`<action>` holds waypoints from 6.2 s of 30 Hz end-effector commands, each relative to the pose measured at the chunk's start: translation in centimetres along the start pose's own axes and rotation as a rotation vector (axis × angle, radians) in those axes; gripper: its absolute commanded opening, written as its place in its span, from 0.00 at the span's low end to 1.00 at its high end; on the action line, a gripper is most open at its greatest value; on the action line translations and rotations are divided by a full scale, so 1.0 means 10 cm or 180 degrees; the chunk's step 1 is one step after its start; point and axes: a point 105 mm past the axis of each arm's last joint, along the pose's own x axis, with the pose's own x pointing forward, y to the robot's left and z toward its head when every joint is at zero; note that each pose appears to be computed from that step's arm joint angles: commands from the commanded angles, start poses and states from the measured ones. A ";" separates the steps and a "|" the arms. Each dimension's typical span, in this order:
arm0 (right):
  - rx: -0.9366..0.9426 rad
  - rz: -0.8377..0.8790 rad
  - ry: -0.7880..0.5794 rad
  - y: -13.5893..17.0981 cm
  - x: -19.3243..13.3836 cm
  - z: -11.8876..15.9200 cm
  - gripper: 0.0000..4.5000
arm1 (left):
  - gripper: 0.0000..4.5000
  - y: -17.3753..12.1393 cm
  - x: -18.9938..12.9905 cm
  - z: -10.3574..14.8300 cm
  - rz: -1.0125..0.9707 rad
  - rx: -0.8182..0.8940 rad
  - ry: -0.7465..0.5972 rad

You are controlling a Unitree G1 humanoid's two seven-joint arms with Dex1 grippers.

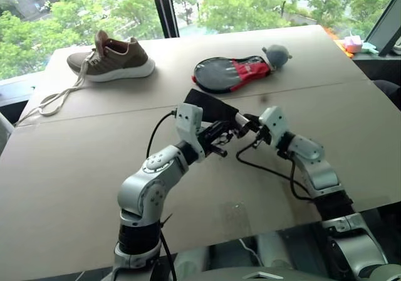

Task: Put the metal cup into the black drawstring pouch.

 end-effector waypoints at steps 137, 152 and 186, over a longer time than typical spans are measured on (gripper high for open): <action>-0.0024 0.0390 0.0029 0.24 -0.18 0.67 0.01 | 0.00 -0.23 -0.04 0.35 -0.0882 -0.0157 -0.0503; 0.0843 0.0449 -0.0326 0.47 -0.04 0.84 0.01 | 0.00 -0.33 -0.08 0.28 -0.1068 -0.0199 -0.0393; 0.0898 0.0791 0.0411 0.33 -0.95 0.59 0.59 | 0.00 0.01 0.16 0.25 -0.0483 -0.0174 -0.0418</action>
